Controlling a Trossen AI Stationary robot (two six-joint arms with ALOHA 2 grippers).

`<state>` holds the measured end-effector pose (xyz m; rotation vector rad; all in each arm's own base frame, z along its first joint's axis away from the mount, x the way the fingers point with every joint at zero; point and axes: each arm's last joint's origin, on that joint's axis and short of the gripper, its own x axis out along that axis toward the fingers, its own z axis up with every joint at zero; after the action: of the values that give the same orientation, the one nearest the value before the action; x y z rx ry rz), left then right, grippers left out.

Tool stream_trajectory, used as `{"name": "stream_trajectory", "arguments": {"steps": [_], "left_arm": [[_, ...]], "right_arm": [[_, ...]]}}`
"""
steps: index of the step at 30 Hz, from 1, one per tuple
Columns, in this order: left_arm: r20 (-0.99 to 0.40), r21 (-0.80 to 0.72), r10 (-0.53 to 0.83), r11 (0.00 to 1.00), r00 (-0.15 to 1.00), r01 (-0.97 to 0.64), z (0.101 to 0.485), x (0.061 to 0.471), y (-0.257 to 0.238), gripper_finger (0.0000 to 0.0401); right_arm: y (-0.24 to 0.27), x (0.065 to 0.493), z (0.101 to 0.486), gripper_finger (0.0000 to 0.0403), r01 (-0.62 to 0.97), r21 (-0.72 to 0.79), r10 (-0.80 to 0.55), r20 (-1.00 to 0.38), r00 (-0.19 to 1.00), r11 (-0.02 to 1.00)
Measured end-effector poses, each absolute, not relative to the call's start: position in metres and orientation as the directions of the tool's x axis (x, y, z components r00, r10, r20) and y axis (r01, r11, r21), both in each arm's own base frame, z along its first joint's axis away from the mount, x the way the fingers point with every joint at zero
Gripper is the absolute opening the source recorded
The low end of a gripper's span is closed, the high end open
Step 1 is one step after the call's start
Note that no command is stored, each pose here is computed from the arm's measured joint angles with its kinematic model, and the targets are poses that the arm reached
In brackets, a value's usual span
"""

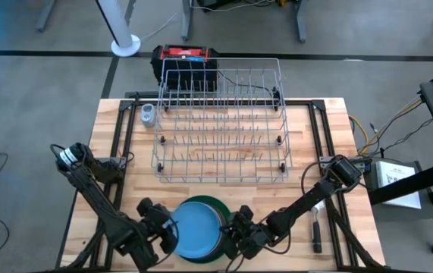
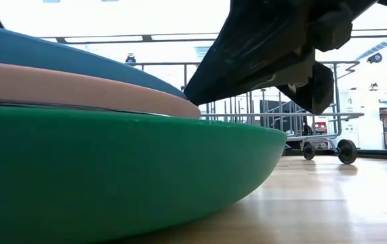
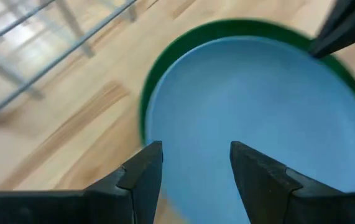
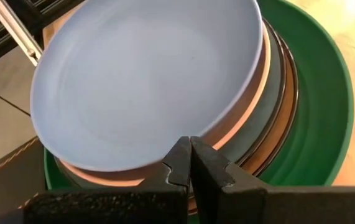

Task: Sort dishes
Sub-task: Put the blue plate into the dish rack

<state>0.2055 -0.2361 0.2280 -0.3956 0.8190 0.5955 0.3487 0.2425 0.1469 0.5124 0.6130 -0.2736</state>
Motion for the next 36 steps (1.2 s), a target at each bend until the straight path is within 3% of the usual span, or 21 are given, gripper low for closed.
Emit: {"name": "stream_trajectory", "arguments": {"steps": [9,26,36], "left_arm": [[-0.873,-0.059,0.285,0.745,0.397,-0.664,0.220,0.198,-0.236,0.0178],[-0.873,-0.097,0.290,0.685,0.392,-0.722,0.205,0.191,-0.236,0.0178],[-0.834,-0.139,0.296,0.705,0.467,-0.696,0.206,0.195,-0.238,0.0178]], "right_arm": [[0.242,0.349,0.147,0.0000,0.392,0.375,-0.096,-0.608,0.788,0.840],[0.242,0.354,0.138,0.0000,0.391,0.360,-0.117,-0.592,0.797,0.847],[0.241,0.354,0.138,0.0000,0.390,0.362,-0.115,-0.591,0.798,0.847]]}}
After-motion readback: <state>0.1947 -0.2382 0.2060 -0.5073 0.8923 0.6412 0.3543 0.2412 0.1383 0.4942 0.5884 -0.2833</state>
